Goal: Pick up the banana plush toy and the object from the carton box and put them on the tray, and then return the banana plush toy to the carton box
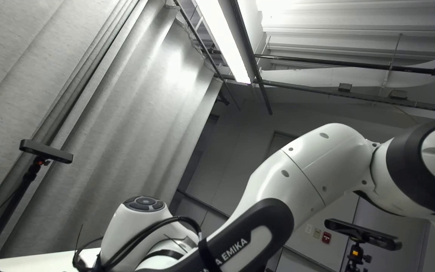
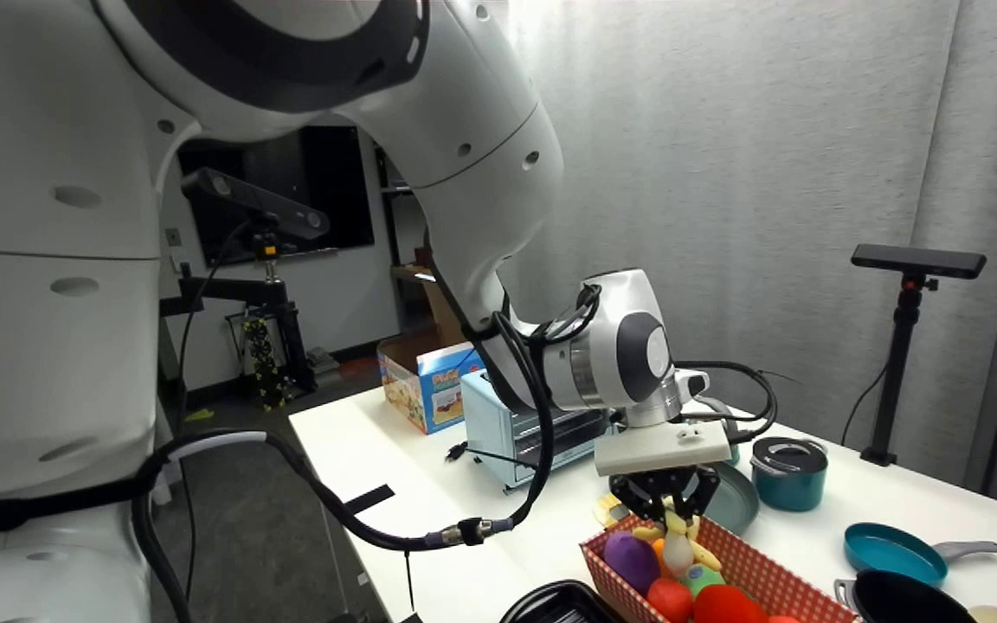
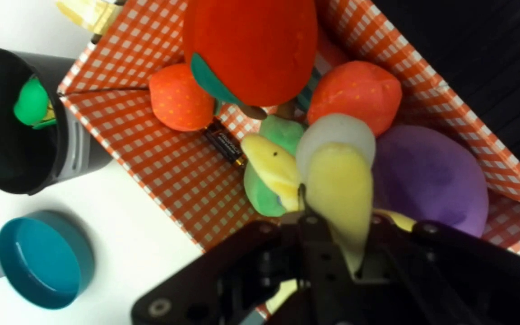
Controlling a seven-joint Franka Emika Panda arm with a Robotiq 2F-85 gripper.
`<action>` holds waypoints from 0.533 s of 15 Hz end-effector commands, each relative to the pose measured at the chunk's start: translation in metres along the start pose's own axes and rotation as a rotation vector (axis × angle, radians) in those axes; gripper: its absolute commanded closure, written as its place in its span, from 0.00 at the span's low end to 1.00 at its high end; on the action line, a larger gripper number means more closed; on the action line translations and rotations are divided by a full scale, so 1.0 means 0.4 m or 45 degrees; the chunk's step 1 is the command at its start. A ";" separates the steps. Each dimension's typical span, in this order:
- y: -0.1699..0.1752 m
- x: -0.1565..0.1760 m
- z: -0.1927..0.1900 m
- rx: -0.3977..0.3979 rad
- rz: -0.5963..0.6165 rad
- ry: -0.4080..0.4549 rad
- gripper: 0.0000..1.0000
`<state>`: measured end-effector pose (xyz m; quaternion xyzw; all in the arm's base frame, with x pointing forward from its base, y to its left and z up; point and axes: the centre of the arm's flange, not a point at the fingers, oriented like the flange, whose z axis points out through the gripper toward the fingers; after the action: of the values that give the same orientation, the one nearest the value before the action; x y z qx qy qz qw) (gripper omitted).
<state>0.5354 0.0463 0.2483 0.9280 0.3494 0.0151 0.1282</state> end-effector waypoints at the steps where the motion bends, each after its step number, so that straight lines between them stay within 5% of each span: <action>1: -0.029 -0.037 -0.026 -0.129 0.072 0.037 0.97; 8: -0.048 -0.055 -0.028 -0.136 0.278 0.036 0.97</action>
<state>0.5223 0.0450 0.2544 0.9429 0.2799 0.0479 0.1739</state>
